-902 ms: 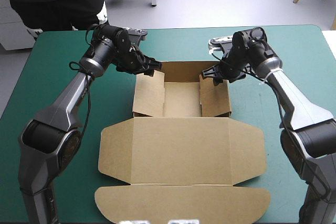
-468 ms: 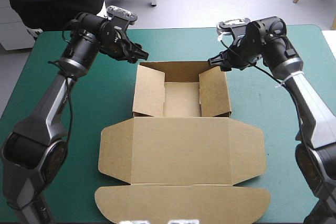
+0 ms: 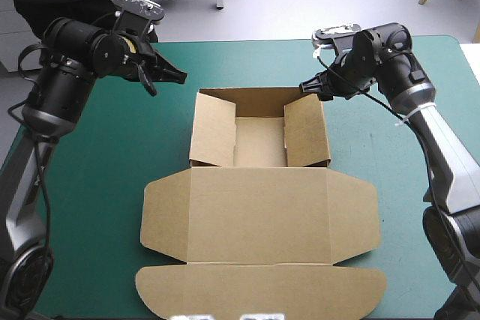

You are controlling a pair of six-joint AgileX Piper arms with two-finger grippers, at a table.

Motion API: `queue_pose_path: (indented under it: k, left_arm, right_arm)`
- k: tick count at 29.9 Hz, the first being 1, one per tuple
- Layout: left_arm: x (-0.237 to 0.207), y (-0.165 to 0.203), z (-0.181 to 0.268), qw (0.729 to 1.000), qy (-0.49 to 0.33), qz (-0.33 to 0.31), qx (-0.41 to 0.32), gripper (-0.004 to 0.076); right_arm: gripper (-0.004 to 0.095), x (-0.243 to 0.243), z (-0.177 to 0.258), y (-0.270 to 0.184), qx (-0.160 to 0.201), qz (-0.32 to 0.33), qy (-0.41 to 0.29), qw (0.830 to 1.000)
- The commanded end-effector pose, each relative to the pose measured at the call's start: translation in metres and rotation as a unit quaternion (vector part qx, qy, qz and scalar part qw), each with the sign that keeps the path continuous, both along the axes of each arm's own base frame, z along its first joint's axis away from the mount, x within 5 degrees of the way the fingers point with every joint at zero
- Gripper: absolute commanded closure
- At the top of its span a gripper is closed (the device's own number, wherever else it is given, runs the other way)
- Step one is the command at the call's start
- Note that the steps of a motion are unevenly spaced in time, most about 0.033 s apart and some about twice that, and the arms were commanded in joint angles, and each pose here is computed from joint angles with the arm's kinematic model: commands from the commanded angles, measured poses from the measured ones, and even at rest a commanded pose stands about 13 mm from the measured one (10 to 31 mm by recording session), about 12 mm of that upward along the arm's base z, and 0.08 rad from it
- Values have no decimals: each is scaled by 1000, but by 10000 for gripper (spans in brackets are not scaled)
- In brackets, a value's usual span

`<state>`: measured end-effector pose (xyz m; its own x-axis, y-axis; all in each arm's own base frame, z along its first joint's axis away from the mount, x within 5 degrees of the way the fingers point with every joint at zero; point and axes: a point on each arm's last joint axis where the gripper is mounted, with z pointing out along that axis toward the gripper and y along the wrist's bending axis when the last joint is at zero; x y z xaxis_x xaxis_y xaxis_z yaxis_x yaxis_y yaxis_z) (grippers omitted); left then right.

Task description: Fold the box

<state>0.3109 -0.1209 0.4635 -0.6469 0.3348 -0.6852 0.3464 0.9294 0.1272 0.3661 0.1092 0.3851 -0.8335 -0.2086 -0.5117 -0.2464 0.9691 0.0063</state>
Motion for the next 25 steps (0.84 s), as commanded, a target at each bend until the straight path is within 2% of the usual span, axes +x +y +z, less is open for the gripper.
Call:
queue_pose_path:
  k: [1,7,13,18,25]
  left_arm:
    - [-39,14,14,1000,5,-15,-6,734]
    - [-73,27,-17,998,49,-27,14,734]
    - [-102,39,-44,998,49,-30,14,734]
    - [-119,46,-63,998,55,-32,17,734]
    - [-138,54,-97,997,71,-34,24,734]
  right_arm:
    - [423,-7,23,-4,8,-7,-47,999]
    - [423,4,-5,-1,1,-14,-6,1000]
    - [423,11,-36,1,-14,-13,40,999]
    - [423,19,-55,7,2,-15,70,997]
    - [423,27,-74,11,0,-15,94,995]
